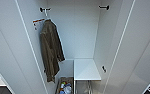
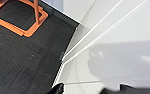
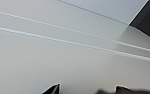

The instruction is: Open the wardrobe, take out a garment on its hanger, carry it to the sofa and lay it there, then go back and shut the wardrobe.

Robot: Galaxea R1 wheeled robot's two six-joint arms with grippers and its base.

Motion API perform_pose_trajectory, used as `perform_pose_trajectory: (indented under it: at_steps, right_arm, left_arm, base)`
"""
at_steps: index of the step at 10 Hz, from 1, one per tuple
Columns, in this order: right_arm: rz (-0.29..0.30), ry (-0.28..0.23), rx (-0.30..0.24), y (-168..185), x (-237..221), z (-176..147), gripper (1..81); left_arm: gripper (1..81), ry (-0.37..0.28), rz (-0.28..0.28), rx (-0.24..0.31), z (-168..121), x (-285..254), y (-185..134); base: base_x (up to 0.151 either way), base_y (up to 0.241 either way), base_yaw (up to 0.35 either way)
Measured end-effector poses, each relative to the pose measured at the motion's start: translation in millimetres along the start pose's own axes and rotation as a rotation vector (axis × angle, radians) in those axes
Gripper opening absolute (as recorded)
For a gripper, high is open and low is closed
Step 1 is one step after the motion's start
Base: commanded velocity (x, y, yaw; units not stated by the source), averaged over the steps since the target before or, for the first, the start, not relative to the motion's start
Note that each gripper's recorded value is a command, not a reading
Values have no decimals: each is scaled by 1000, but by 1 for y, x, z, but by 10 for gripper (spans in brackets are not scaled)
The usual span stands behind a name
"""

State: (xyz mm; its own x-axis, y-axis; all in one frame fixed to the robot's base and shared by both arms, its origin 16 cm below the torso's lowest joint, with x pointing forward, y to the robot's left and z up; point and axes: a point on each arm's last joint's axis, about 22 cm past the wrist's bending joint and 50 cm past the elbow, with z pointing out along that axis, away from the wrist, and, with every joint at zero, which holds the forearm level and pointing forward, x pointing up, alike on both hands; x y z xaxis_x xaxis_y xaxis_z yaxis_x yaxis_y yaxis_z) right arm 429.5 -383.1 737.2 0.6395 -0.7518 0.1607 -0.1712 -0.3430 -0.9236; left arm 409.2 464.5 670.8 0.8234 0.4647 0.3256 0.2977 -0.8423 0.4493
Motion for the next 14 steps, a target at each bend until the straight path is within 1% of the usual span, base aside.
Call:
perform_pose_trajectory:
  at_steps: [1,2,3,4,5,6,7,8,10,11,12,14]
  right_arm:
    - [28,-31,-5,11,-28,9,811]
    - [56,-77,-4,19,-64,18,811]
    - [5,-163,26,13,-103,27,811]
    - [22,-206,63,3,-131,38,811]
    - [1,-243,103,-10,-149,49,811]
    - [-6,-249,86,-1,-152,42,811]
    - [-6,-241,35,23,-153,30,811]
    - [-11,-237,-5,44,-157,22,811]
    - [-41,-221,-71,79,-157,19,811]
    - [-55,-226,-114,102,-167,14,811]
    - [-70,-238,-159,125,-180,6,811]
    - [-131,-260,-290,182,-196,-27,811]
  left_arm:
    - [811,-31,16,-62,20,-19,36]
    - [811,-64,34,-138,40,-40,82]
    - [811,-94,64,-202,57,-60,122]
    - [811,-163,118,-222,66,-97,136]
    - [811,-228,124,-195,72,-140,120]
    - [811,-266,124,-135,72,-165,85]
    - [811,-268,138,-84,71,-172,55]
    - [811,-272,156,-62,76,-185,41]
    - [811,-341,191,-25,86,-255,18]
    - [811,-389,211,-4,86,-300,3]
    - [811,-428,239,2,90,-341,0]
    - [811,-469,307,-41,102,-402,26]
  base:
    - [0,0,0]
    - [0,0,0]
    - [0,0,0]
    - [0,0,0]
    - [0,0,0]
    - [0,0,0]
    - [0,0,0]
    - [0,0,0]
    - [0,0,0]
    - [0,0,0]
    - [0,0,0]
    - [0,0,0]
